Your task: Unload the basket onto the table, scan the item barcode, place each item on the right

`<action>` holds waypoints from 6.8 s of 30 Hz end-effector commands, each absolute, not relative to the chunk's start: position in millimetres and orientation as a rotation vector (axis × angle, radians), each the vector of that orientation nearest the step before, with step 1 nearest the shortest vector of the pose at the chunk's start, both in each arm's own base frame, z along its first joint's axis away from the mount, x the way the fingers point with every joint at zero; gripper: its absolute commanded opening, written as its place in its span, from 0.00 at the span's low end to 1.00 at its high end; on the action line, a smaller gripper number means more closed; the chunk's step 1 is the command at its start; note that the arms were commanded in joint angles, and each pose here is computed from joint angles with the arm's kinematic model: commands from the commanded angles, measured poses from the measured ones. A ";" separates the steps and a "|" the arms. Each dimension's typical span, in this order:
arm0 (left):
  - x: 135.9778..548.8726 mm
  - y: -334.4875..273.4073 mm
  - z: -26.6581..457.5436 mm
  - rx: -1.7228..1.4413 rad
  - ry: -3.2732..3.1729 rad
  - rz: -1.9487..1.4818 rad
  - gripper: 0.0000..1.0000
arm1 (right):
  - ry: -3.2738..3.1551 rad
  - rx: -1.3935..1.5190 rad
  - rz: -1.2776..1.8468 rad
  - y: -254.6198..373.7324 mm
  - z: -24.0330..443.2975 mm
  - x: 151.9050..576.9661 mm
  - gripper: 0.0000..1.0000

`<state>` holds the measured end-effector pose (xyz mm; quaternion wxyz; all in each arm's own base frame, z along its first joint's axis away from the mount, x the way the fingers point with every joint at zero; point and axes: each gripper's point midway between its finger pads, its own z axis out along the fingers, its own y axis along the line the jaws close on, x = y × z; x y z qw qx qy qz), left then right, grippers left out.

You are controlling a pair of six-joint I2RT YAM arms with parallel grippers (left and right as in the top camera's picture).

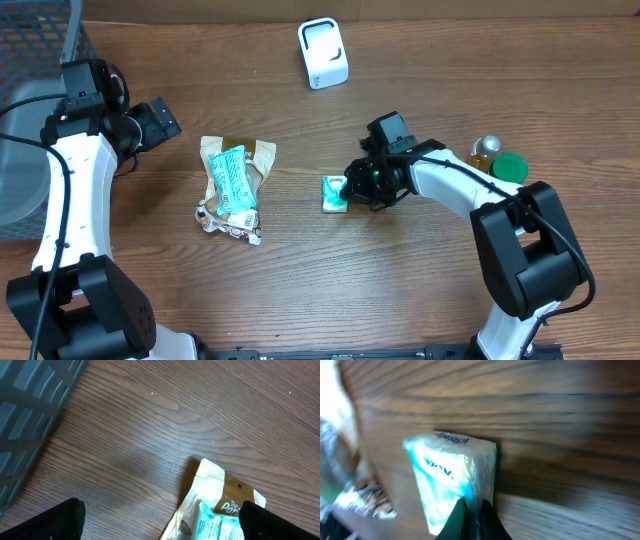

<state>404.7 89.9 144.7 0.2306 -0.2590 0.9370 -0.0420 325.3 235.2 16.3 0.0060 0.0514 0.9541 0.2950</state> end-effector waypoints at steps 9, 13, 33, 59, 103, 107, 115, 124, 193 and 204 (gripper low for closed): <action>409.9 87.2 150.8 -0.705 2.561 -0.128 1.00 | 2.308 -0.578 2.005 276.7 171.9 290.2 0.04; 409.9 87.2 150.8 -0.705 2.561 -0.128 1.00 | 2.041 -0.719 2.199 262.5 203.0 279.5 0.04; 409.9 87.2 150.8 -0.705 2.561 -0.128 1.00 | 1.965 -0.671 2.097 221.3 246.8 233.6 0.04; 409.9 87.2 150.8 -0.705 2.561 -0.128 1.00 | 1.877 -0.770 2.030 211.9 306.3 186.3 0.04; 409.9 87.2 150.8 -0.705 2.561 -0.128 1.00 | 1.986 -0.812 1.877 212.7 285.0 195.3 0.04; 409.9 87.2 150.8 -0.705 2.561 -0.128 1.00 | 2.067 -0.789 1.822 212.1 275.0 200.1 0.04; 409.9 87.2 150.8 -0.705 2.561 -0.128 1.00 | 2.412 -0.539 1.490 201.0 231.8 240.2 0.04; 409.9 87.2 150.8 -0.705 2.561 -0.128 1.00 | 2.577 -0.351 1.250 183.3 205.7 258.5 0.04; 409.9 87.2 150.8 -0.704 2.561 -0.128 1.00 | 2.814 -0.441 -0.004 155.5 96.7 503.7 0.52; 409.9 87.2 150.8 -0.705 2.561 -0.128 1.00 | 2.732 -0.691 -0.043 166.2 81.0 514.6 0.50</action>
